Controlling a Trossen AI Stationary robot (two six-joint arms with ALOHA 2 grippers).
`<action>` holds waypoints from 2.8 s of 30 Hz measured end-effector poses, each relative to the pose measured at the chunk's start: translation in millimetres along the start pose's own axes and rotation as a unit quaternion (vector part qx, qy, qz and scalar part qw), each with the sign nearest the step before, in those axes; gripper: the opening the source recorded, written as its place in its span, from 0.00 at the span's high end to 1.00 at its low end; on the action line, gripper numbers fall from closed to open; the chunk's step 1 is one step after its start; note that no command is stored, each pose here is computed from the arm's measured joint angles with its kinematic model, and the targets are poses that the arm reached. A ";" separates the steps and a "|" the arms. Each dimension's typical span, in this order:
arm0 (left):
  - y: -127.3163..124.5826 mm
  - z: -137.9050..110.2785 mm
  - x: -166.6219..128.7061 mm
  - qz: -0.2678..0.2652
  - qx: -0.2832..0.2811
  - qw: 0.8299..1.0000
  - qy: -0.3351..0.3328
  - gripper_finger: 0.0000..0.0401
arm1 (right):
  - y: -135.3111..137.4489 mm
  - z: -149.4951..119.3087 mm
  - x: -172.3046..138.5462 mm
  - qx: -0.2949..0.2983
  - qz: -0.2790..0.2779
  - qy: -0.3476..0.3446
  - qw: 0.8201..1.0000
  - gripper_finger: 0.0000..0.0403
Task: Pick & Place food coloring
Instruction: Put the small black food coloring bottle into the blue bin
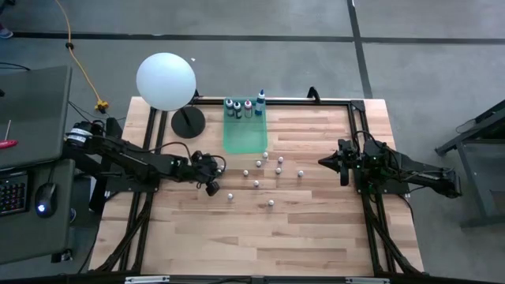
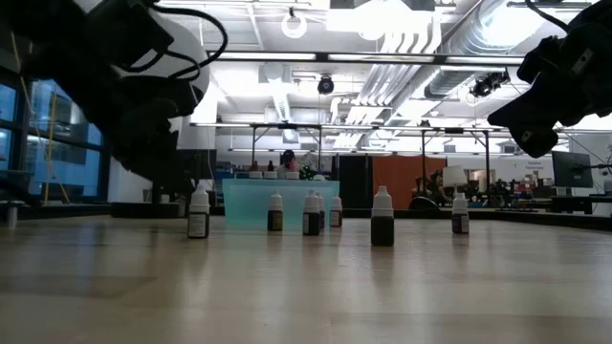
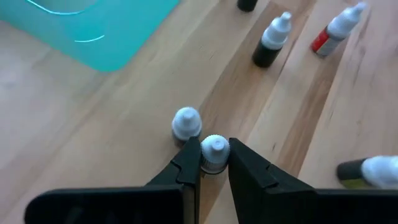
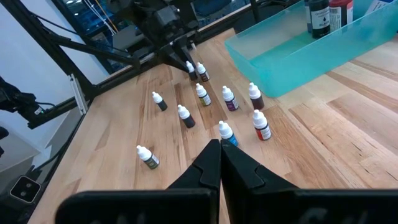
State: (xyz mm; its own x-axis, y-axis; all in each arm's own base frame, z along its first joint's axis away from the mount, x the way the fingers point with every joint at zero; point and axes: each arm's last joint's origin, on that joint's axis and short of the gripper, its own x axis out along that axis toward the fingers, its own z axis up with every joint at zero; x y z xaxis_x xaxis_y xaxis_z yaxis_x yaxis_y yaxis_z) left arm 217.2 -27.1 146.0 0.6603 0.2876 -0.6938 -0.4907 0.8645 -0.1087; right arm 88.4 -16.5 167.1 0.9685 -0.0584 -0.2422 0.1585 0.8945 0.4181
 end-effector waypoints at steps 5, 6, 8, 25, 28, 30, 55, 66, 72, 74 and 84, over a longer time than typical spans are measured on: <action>-7.3 17.7 -8.0 0.015 0.025 0.999 0.020 0.89 | 0.0 0.0 0.0 0.000 0.000 0.000 1.000 1.00; -8.8 21.5 -9.8 0.018 0.028 0.999 0.023 0.89 | 0.0 0.0 0.0 0.000 0.000 0.000 1.000 1.00; -12.7 30.7 -13.4 0.021 0.029 0.999 0.016 0.89 | 0.0 0.0 0.0 0.000 0.000 0.000 1.000 1.00; 29.1 108.9 -10.8 0.056 -0.036 0.996 -0.057 0.89 | 0.0 0.0 0.0 0.000 0.000 0.000 1.000 1.00; 45.6 119.0 -6.1 0.047 -0.044 0.996 -0.068 0.89 | 0.0 0.0 0.0 0.000 0.000 0.000 1.000 1.00; 55.1 122.5 -4.6 0.048 -0.046 0.995 -0.070 0.89 | 0.0 0.0 0.0 0.000 0.000 0.000 1.000 1.00; 54.8 183.1 98.6 0.177 -0.064 0.982 0.008 0.89 | 0.0 0.1 0.0 0.000 -0.001 -0.001 1.000 1.00; 59.0 169.4 125.4 0.255 -0.173 0.951 0.012 0.89 | 0.0 0.1 -0.1 0.000 -0.001 -0.001 1.000 1.00; 65.5 171.7 124.3 0.298 -0.212 0.930 -0.026 0.89 | -0.1 0.1 0.0 0.000 -0.001 -0.001 1.000 1.00; 71.1 171.7 124.5 0.297 -0.243 0.923 -0.025 0.89 | 0.0 0.1 -0.1 -0.001 -0.001 -0.001 1.000 1.00; 98.2 169.3 129.8 0.326 -0.300 0.896 -0.023 0.89 | -0.1 0.1 -0.1 -0.001 -0.001 -0.001 1.000 1.00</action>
State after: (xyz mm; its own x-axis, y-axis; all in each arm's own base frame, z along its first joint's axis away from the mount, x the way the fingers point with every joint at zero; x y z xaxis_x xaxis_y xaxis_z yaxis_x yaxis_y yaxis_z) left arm 350.9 165.0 165.8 0.1371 0.6800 -0.7203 -0.9891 0.1329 -0.0628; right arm 88.4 -16.5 167.2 0.9685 -0.0616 -0.2413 0.1606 0.8949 0.4163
